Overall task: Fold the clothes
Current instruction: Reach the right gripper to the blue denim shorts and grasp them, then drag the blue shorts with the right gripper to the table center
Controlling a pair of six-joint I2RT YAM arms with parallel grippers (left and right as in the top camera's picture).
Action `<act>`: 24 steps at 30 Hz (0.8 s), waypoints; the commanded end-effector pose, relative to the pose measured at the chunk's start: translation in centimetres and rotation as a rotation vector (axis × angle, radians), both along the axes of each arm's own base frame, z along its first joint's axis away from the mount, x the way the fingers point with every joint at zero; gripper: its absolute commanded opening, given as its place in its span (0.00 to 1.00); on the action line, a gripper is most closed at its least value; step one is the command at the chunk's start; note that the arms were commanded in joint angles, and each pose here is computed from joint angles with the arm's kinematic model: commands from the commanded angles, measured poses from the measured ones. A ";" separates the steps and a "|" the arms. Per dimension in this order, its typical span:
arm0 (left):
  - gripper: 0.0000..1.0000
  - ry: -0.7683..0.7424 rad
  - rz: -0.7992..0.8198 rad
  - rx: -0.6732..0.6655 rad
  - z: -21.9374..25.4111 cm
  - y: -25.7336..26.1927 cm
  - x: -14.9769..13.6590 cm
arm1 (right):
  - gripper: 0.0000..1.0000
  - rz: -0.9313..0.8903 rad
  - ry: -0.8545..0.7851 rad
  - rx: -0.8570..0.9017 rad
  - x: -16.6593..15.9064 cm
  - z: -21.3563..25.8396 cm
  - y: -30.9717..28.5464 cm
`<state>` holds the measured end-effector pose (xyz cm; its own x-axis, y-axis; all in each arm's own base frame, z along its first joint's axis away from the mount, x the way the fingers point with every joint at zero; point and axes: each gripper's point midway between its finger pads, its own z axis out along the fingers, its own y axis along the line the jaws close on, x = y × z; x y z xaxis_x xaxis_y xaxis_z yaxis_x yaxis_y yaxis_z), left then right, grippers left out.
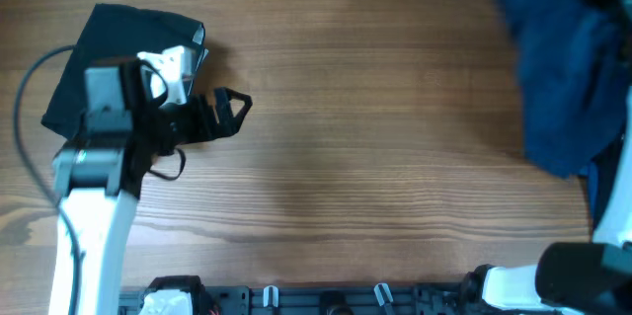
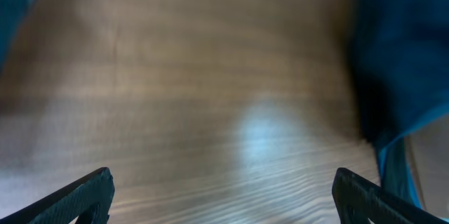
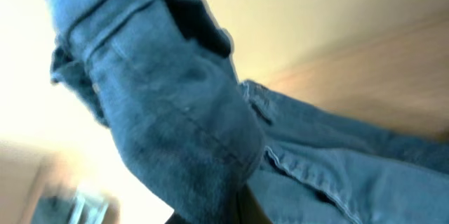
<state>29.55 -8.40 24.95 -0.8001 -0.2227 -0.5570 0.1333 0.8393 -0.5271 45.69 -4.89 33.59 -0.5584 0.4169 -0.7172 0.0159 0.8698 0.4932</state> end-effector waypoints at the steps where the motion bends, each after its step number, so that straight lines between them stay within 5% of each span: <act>1: 1.00 -0.218 -0.006 -0.003 6.5 -0.2 -2.7 | 0.04 0.264 0.158 -0.040 -1.2 -5.0 9.9; 4: 1.00 -0.300 0.053 0.046 8.3 1.0 -4.9 | 0.05 0.404 0.317 -0.125 -3.7 -9.9 17.4; 6: 1.00 -0.311 0.077 0.065 8.5 1.5 -6.3 | 0.15 0.531 0.356 -0.177 -5.8 -11.7 22.2; 11: 1.00 -0.201 0.072 0.069 6.3 1.4 -7.4 | 0.19 0.581 0.394 -0.332 -8.6 -13.1 25.7; 18: 1.00 -0.121 0.070 0.071 4.7 1.4 -6.1 | 0.88 0.355 0.471 -0.504 -7.1 -14.2 18.6; 22: 1.00 -0.067 0.068 0.072 3.5 1.4 -5.2 | 0.87 0.264 0.558 -0.455 -6.2 -16.0 14.0; 24: 1.00 -0.031 0.065 0.072 2.8 1.4 -4.8 | 0.70 0.249 0.635 -0.431 -6.6 -18.5 12.6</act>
